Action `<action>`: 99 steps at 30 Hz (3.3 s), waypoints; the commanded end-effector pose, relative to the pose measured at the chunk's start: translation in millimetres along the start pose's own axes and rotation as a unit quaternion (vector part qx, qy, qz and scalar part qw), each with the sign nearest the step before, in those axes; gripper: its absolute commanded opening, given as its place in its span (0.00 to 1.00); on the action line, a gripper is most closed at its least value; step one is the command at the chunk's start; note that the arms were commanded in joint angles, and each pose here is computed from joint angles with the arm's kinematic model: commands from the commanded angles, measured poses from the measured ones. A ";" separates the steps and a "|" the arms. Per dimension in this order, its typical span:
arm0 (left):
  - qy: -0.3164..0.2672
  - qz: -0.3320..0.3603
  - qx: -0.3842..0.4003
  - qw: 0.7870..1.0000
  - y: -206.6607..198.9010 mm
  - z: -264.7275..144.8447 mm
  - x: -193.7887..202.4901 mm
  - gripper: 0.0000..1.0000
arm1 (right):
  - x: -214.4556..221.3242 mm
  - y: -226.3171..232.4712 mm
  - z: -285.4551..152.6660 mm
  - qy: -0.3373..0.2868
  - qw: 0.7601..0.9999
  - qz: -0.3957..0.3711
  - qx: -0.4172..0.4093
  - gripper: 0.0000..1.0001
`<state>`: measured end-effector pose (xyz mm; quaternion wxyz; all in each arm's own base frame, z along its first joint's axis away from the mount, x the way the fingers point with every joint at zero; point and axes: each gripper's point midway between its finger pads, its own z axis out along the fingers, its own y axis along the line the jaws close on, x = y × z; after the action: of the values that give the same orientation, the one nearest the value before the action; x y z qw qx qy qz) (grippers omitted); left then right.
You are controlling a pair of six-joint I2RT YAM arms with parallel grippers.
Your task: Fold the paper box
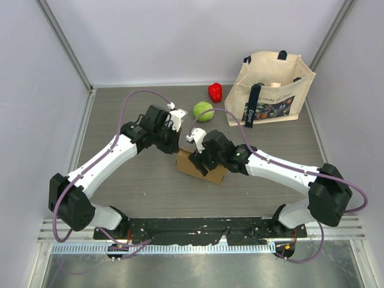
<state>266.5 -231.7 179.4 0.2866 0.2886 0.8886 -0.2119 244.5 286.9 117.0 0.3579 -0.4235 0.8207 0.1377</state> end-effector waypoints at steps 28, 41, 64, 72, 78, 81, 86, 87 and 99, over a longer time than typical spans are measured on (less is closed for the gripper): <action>0.030 -0.068 0.043 0.996 -23.2 -6.5 8.0 0.00 | -33.1 -2.7 -5.0 -0.071 0.994 0.079 0.022 0.77; 0.048 -0.076 0.039 0.995 -17.7 13.9 14.7 0.00 | -42.1 -5.0 -1.4 -0.083 0.991 0.107 0.002 0.72; 0.019 -0.102 -0.017 0.994 7.0 50.0 -6.3 0.00 | -35.1 -41.0 24.9 -0.052 0.975 0.213 -0.025 0.36; 0.028 -0.078 -0.040 0.996 18.1 52.1 -7.3 0.00 | -35.1 -41.8 20.6 -0.055 0.976 0.203 -0.058 0.50; 0.033 -0.088 -0.029 0.995 15.2 59.6 -0.6 0.00 | -31.2 -43.0 13.5 -0.071 0.981 0.179 -0.010 0.64; 0.048 -0.092 -0.023 0.994 13.4 61.7 7.5 0.00 | -36.5 -33.7 6.0 -0.082 0.981 0.173 -0.017 0.70; 0.068 -0.105 -0.040 0.991 18.0 48.8 38.3 0.32 | -25.5 -21.8 -11.3 -0.070 0.972 0.223 -0.026 0.76; 0.062 -0.107 -0.037 0.992 16.8 42.7 40.1 0.37 | -27.8 -21.1 -25.1 -0.080 0.970 0.228 -0.025 0.77; -0.024 -0.207 0.002 0.978 32.8 31.5 -1.9 0.82 | 58.0 -111.5 -41.5 -0.075 0.837 0.524 0.139 0.70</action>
<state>260.3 -203.8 139.9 0.2370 0.1452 0.9334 -0.2268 283.3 193.0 145.4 0.3779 0.0043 0.8968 0.2302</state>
